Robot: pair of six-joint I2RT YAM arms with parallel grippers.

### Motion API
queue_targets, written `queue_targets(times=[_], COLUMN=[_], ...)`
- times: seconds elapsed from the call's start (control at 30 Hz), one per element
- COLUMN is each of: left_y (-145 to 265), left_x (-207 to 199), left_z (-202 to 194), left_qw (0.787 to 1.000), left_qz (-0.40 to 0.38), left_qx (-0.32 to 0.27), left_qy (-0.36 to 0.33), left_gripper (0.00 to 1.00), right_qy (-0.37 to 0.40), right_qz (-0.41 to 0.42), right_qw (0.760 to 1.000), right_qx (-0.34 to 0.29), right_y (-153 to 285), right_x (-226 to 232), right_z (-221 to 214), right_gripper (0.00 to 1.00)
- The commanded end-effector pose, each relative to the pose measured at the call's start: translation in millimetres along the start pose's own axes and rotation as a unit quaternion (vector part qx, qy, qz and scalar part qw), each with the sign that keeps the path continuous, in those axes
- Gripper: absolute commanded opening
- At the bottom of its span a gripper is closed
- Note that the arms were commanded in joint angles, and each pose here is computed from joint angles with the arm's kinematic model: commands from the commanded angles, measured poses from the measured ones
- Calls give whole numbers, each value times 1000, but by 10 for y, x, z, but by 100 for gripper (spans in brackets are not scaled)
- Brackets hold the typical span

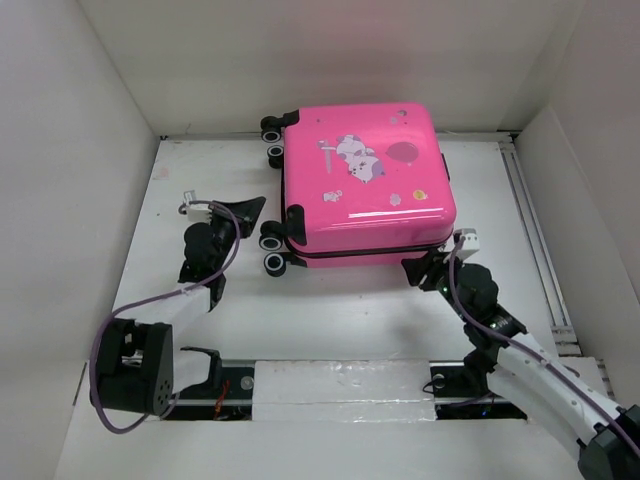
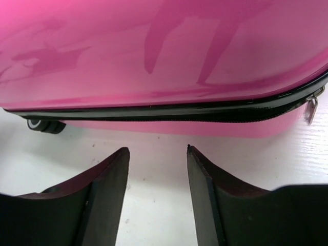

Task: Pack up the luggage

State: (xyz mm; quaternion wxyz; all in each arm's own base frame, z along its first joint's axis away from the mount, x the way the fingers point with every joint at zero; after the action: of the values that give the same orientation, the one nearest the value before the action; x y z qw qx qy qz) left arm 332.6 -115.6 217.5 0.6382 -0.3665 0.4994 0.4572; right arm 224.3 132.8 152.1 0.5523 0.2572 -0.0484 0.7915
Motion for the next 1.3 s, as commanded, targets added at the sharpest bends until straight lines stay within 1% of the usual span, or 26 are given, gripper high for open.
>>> queue_targets(times=[0.0,0.03,0.07,0.1,0.13,0.17,0.2,0.23,0.3,0.33,0.37,0.47,0.53,0.57,0.63,0.67,0.77,0.83,0.87,0.9,1.0,1.07,1.13,1.17,1.2,1.27], left_y=[-45,-66,-45,-13,50,102,166,209,271,299,346,438,508,534,607,632,694,709,709,716,734,759,806,824,853,896], left_x=[-340,-240,-161,-193,-13,26,-16,19,113,86,172,206,289,284,404,430,440,301,300,295,249,225,167,169,200,148], left_z=[33,19,0,50,38,45,79,64,37,27,-24,-55,-127,-214,-281,-328,-408,-425,-425,-439,-463,-483,-505,-508,-520,-526], left_qw=[998,999,999,998,997,996,996,996,993,993,992,988,985,983,981,980,983,985,985,985,985,985,984,984,983,983], left_qz=[-53,-15,5,13,51,56,48,54,72,68,81,87,102,100,114,113,98,68,68,66,58,53,42,44,53,44], left_qx=[9,18,24,10,7,0,-14,-12,-5,-1,13,24,42,58,75,89,104,109,109,114,121,128,136,137,141,143], left_qy=[-20,-38,-47,-58,-60,-64,-73,-72,-88,-95,-97,-124,-134,-146,-141,-138,-118,-116,-116,-115,-104,-103,-104,-104,-101,-102], left_gripper=[0,0,4,17,31,47,69,75,77,75,75,73,70,70,70,68,68,67,64,62,62,65,71,76,79,79], right_qy=[6,5,14,19,25,32,33,33,33,33,33,38,38,38,38,38,42,42,43,43,38,38,38,38,38,38], right_qz=[23,22,28,41,46,48,54,51,60,58,62,62,67,67,69,67,72,76,72,78,77,84,81,81,81,79], right_qw=[1000,1000,999,999,999,998,998,998,998,998,998,997,997,997,997,997,996,996,996,996,996,995,996,996,996,996], right_qx=[-2,-10,-11,-12,-9,0,3,9,4,8,10,9,12,12,8,12,14,18,28,24,27,25,29,29,29,33], right_y=[33,42,53,60,55,42,46,31,17,17,20,7,10,10,8,-2,-28,-43,-54,-54,-68,-67,-75,-75,-75,-84], right_x=[65,57,72,122,145,158,175,161,194,173,184,182,196,196,206,196,197,210,176,200,177,198,188,188,188,178], right_z=[53,89,100,135,147,141,132,104,127,90,83,86,78,78,95,77,72,55,-7,9,-43,-32,-51,-51,-51,-70], right_gripper=[55,59,60,60,60,60,60,60,60,60,60,60,60,60,60,60,60,60,60,60,60,60,60,60,60,60])
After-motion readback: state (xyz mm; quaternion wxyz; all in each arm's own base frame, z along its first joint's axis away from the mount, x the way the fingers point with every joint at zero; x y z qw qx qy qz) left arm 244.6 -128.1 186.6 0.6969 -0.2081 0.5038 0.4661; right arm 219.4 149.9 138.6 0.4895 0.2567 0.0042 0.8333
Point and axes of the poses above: each gripper's point midway between its finger pads, its own y axis back along the fingers, its own x axis along the line the jaws close on, z = x × y, the point moved 3 cm from there along y, back along the fingers, and after that the axes turned 1 degree about -y, right-handed, at the moved point
